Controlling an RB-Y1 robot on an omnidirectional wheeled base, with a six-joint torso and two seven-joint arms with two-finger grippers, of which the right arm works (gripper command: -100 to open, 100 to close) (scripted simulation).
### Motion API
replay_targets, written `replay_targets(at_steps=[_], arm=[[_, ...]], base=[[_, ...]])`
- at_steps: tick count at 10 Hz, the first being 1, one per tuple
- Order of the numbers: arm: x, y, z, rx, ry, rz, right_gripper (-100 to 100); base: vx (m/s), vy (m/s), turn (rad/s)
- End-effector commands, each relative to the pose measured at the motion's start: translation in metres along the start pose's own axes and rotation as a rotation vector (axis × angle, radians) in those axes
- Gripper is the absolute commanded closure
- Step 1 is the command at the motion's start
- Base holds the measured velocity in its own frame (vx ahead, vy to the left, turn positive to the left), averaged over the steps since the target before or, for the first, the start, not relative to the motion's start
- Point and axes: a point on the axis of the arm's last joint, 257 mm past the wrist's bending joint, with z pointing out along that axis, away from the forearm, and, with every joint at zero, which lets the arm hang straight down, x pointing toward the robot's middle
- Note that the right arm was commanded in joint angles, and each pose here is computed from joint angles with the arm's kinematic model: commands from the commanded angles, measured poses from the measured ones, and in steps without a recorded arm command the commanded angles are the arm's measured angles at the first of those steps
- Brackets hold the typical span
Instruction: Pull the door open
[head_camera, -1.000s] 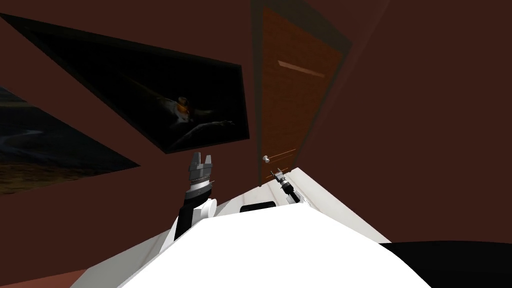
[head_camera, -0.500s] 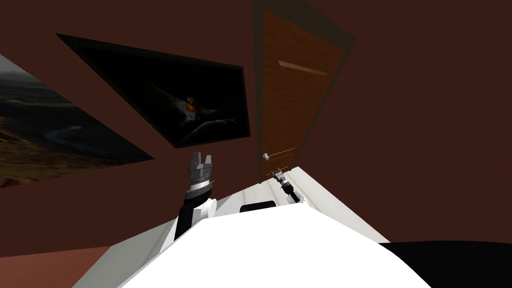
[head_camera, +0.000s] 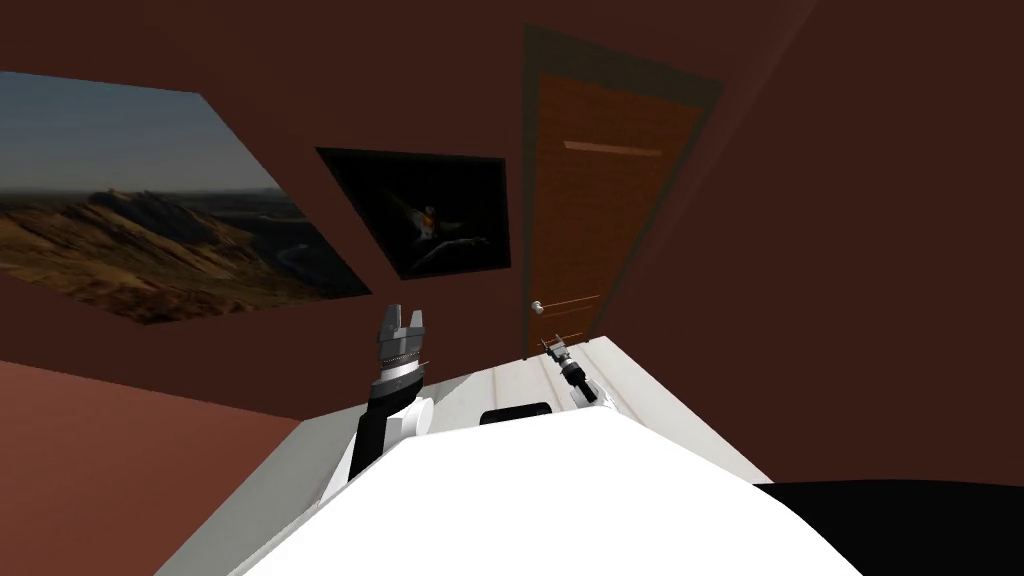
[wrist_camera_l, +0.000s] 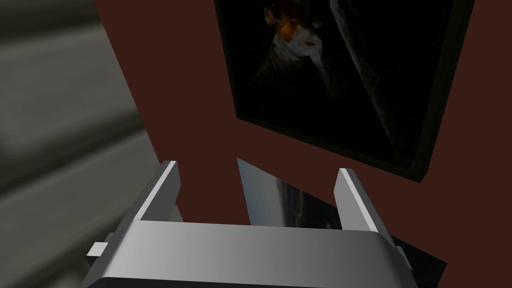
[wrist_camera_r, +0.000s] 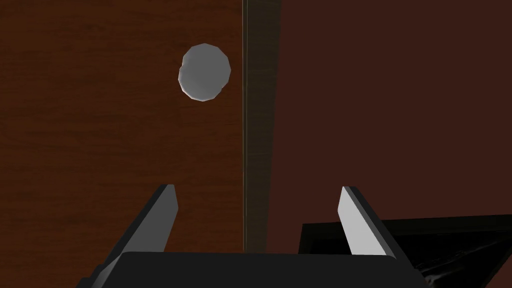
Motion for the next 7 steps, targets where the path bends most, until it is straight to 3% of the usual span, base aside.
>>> replay_targets(at_steps=[1,4,7], arm=[[0.0,-0.002,0.0054,0.023,0.001,-0.012,-100],[0.001,-0.002,0.0152,0.067,0.003,-0.02,-100],[0.002,0.005,0.0221,0.093,0.005,-0.013,-100]], base=[[-0.12,0.023,0.299],[0.007,-0.009,0.195],[0.167,-0.062,0.082]])
